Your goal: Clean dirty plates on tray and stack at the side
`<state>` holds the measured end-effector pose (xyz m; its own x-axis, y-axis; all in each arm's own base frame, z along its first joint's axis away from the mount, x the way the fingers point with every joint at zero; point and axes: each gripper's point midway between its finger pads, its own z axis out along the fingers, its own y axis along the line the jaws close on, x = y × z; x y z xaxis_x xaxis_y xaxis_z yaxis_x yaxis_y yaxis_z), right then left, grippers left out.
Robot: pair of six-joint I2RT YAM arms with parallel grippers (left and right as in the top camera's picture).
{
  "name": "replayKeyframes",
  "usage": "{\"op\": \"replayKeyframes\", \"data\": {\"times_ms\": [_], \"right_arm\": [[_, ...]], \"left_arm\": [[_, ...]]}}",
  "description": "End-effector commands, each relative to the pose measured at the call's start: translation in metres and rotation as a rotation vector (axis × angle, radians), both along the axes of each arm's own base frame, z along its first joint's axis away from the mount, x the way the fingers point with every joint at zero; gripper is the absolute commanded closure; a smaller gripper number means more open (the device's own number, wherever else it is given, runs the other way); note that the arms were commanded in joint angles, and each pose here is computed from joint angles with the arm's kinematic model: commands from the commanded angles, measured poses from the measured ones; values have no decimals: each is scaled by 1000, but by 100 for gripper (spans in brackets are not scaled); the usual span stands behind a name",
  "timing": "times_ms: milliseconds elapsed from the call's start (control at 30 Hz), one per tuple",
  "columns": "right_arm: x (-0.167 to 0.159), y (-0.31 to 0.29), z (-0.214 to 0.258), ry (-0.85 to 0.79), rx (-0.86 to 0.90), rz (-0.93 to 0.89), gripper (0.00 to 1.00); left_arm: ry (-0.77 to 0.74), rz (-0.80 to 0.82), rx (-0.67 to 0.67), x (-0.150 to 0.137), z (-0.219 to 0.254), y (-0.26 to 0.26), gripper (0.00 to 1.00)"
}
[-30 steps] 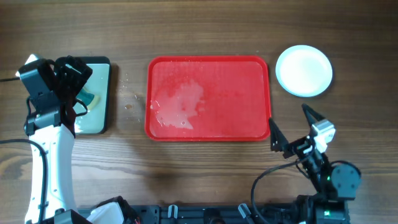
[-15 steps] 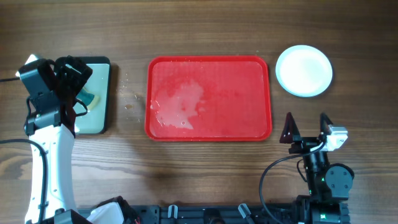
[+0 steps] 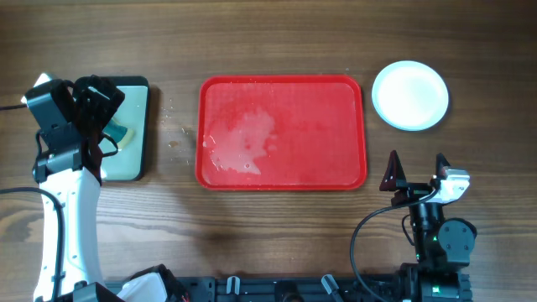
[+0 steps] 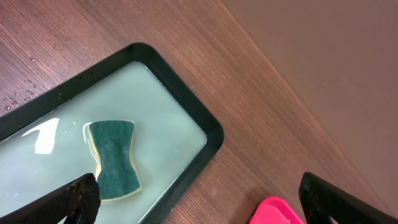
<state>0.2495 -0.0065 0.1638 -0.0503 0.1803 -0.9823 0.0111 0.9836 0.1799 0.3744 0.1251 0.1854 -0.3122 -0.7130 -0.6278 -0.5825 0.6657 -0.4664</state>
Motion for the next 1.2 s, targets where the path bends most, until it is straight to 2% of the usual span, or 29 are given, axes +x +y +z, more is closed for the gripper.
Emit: {"op": "replayKeyframes", "data": {"times_ms": [0,967,1167], "right_arm": [[0,-2,-2,7,-19,-14,0],[-1,-3,3,-14,-24,-21,0],[-3,-1,12,-53,-165,-4,0]], "left_arm": [[-2,-11,-1,0,0,-1,0],[-2,-11,-1,0,0,-1,0],[-2,-11,-1,0,0,-1,0]]}}
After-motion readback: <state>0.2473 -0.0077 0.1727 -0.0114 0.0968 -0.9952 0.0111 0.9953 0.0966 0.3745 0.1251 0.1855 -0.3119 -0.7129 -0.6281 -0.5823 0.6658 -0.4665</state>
